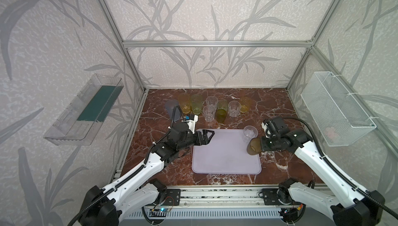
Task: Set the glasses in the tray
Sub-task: 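Lift the olive textured glass and carry it over the tray's near corner, then lower the olive glass onto the tray beside the clear glass and open the right gripper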
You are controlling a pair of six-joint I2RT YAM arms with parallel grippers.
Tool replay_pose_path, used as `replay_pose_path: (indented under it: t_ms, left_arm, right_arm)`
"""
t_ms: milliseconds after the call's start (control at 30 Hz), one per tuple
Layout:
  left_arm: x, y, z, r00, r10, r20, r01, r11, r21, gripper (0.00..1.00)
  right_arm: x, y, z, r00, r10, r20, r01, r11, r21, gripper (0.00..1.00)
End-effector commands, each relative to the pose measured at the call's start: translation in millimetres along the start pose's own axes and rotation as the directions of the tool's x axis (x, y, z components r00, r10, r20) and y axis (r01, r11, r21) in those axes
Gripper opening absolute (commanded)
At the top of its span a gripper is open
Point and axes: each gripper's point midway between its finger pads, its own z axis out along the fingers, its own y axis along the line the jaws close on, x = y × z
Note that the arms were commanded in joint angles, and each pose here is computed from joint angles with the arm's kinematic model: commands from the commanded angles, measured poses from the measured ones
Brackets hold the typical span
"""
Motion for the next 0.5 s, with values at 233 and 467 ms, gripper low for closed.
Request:
replay_pose_path:
  t_ms: [233, 467]
  left_arm:
    - [-2, 5, 0, 1.000, -0.001, 0.019, 0.001, 1.000, -0.015, 0.99]
    - [-2, 6, 2, 1.000, -0.005, 0.017, 0.006, 1.000, -0.016, 0.99]
  right_arm:
    - [-8, -4, 18, 1.000, -0.012, 0.014, 0.011, 0.999, 0.053, 0.00]
    - [-9, -4, 25, 1.000, -0.010, 0.019, 0.009, 0.998, 0.065, 0.00]
